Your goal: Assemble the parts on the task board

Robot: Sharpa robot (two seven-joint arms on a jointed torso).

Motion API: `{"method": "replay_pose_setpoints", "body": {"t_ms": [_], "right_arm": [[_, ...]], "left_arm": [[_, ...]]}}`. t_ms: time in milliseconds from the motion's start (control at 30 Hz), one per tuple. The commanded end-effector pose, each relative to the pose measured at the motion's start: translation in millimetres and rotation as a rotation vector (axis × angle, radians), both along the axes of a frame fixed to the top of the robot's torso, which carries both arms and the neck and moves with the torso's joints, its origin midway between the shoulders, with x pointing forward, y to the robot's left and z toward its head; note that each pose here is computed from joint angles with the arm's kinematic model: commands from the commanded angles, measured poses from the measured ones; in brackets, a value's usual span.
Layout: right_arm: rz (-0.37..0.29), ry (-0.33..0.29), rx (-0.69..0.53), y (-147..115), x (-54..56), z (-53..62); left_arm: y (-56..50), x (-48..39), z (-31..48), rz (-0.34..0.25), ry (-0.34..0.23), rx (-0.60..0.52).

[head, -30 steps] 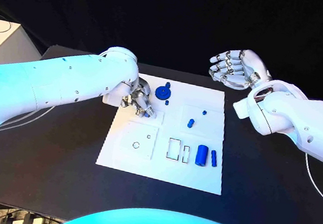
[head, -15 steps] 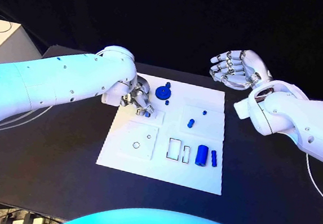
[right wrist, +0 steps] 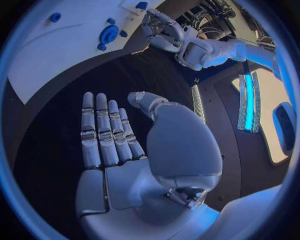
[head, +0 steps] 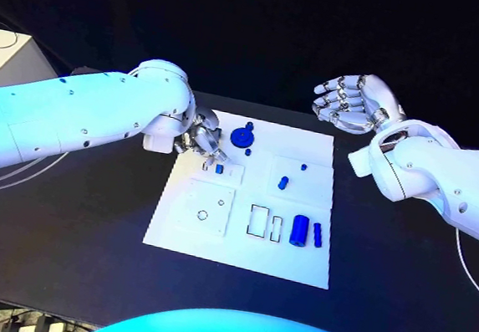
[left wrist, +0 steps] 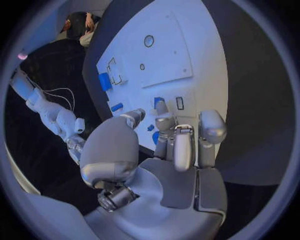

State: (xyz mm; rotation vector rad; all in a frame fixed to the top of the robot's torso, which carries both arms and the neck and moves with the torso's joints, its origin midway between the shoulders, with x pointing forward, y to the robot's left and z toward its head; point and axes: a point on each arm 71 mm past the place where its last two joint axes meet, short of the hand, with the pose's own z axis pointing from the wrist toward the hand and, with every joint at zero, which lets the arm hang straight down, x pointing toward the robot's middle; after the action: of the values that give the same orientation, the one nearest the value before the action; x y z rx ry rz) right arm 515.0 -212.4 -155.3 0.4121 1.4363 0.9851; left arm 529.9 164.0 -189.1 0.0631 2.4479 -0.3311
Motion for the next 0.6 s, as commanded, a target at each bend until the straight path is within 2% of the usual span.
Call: {"method": "replay_pose_setpoints", "body": {"t_ms": [33, 300, 600], "right_arm": [[0.014, 0.001, -0.002, 0.7, -0.8, -0.2], [0.011, 0.001, -0.003, -1.2, -1.0, -0.4], [0.01, 0.003, -0.003, -1.8, -1.5, -1.5]], "left_arm": [[1.2, -2.1, 6.4, 0.008, -0.028, -0.035], [10.2, -4.1, 14.6, 0.073, -0.097, -0.114], [10.3, -9.2, 11.5, 0.127, -0.12, -0.201]]}}
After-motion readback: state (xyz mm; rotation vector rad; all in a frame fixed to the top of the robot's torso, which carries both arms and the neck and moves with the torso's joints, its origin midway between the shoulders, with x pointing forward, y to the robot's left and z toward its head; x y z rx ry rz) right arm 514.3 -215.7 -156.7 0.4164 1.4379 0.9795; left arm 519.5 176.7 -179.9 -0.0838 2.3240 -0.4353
